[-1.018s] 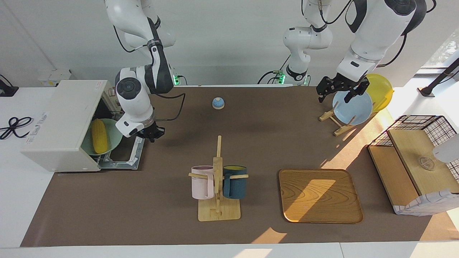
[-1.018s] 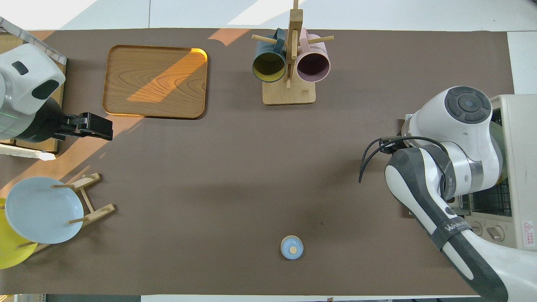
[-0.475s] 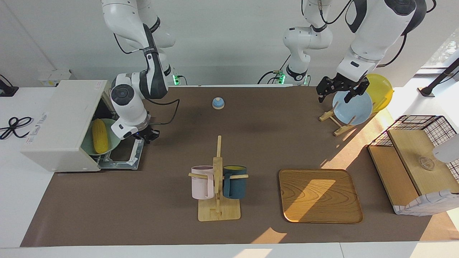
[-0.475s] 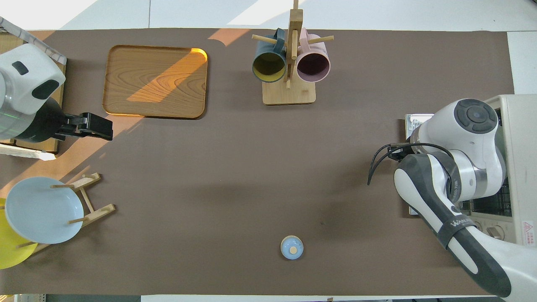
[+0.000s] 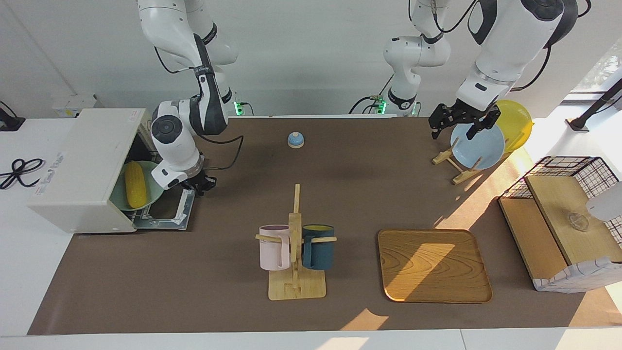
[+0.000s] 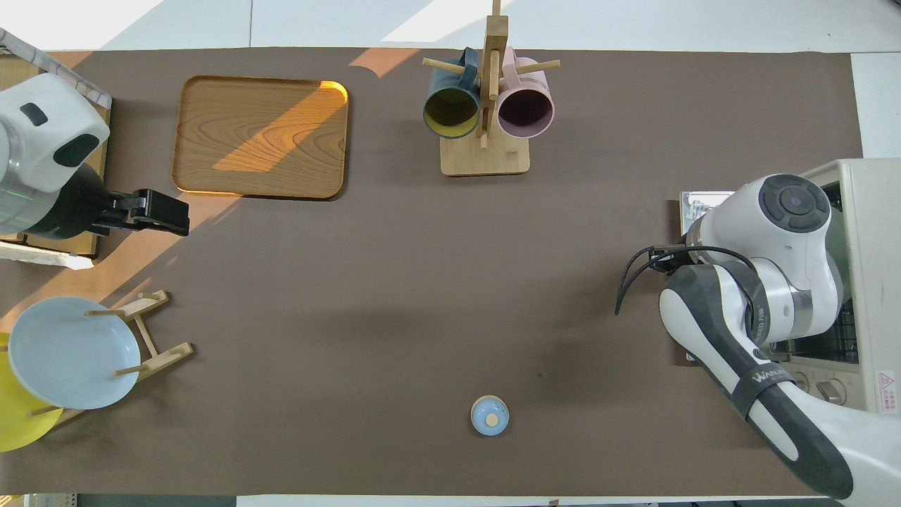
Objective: Put corn in oven
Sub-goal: 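Release the plate inside the oven and withdraw the right gripper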
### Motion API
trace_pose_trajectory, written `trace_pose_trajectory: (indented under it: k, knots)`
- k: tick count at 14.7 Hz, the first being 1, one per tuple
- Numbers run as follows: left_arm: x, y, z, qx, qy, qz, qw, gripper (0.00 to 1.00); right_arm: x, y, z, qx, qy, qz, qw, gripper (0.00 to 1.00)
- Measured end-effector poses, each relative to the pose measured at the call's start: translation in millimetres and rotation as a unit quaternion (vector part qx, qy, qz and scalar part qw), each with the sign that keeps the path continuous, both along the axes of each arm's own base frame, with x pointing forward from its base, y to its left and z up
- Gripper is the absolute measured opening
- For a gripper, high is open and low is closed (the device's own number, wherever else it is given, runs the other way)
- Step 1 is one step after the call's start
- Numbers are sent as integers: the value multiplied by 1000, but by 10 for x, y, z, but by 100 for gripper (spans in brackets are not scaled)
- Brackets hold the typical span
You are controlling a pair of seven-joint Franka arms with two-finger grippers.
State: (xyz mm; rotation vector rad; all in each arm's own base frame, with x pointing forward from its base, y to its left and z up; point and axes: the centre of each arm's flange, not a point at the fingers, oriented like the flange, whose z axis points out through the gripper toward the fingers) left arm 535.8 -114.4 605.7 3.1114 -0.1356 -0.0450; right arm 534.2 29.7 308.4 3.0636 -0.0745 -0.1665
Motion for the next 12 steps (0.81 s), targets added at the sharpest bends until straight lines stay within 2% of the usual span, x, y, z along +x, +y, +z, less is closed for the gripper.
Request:
trace_pose_trajectory:
  k: [4,8,12]
  knots:
    - [0,0,0,0,0,0,1000,100,-1,-81,-14,-2,-2,7,1000,1]
    - [0,0,0,0,0,0,1000,100,-12,18,-19,-30,-1,48,998,1]
    - [0,0,0,0,0,0,1000,100,54,68,146,-44,21,66,997,1]
